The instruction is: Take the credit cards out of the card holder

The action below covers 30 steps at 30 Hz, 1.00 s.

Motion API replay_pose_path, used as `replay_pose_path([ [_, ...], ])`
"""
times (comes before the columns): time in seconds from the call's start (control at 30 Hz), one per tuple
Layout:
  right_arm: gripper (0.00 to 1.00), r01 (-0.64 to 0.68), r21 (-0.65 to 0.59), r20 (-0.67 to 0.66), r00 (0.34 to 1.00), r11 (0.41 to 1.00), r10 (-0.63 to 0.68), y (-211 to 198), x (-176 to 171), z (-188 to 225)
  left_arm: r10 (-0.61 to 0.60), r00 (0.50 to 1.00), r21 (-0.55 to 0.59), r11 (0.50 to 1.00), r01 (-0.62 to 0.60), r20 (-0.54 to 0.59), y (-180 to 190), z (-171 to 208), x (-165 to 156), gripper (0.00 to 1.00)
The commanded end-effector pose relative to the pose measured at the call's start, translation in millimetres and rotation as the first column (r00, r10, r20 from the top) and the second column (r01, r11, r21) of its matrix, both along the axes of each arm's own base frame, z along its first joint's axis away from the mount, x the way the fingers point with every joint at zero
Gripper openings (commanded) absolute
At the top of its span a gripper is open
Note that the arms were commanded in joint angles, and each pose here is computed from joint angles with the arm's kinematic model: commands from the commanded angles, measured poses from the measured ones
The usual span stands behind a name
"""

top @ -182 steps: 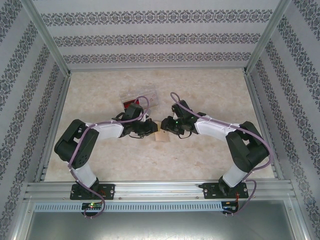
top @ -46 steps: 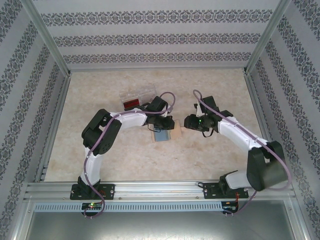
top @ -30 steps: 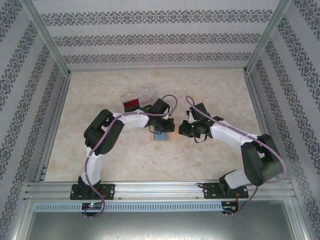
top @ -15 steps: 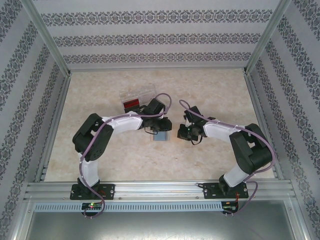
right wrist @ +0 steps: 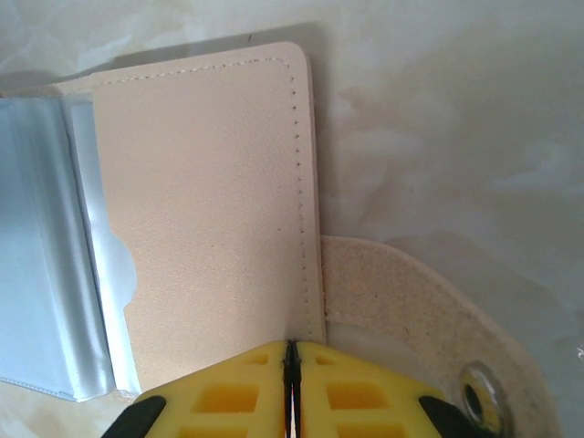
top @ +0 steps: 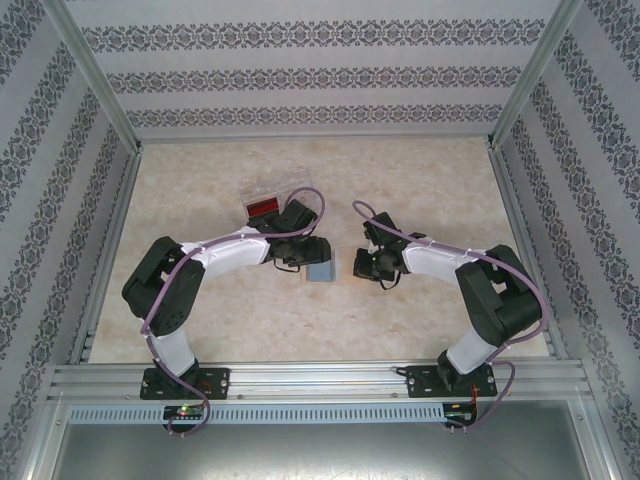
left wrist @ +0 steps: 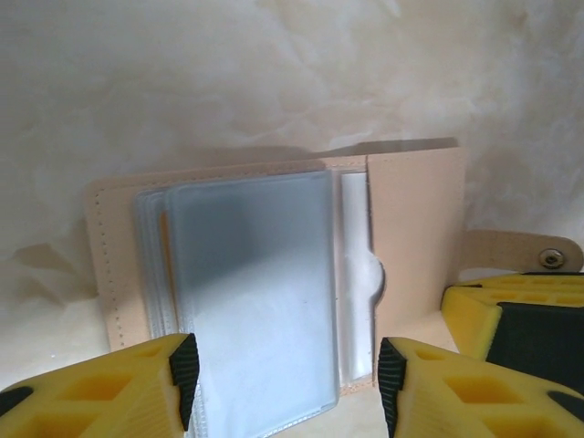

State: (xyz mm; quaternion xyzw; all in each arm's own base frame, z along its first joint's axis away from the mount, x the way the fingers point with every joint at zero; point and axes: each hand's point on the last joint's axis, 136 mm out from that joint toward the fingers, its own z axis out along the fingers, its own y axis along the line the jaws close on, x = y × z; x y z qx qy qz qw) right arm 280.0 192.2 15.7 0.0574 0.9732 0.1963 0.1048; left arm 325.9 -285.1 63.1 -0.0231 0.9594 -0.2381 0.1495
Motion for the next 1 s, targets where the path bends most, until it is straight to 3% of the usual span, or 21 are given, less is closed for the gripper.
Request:
replay_pose_path([
  [0.0, 0.13, 0.000, -0.060, -0.021, 1.000, 0.998, -0.001, -6, -4, -10, 0.020, 1.000, 0.047, 0.999, -0.019, -0.023, 8, -7, 2, 0.59],
  [0.97, 0.12, -0.002, -0.070, -0.035, 0.999, 0.998, 0.000, -8, -9, -16, -0.024, 0.994, -0.039, 0.999, 0.020, -0.103, -13, -20, -4, 0.56],
])
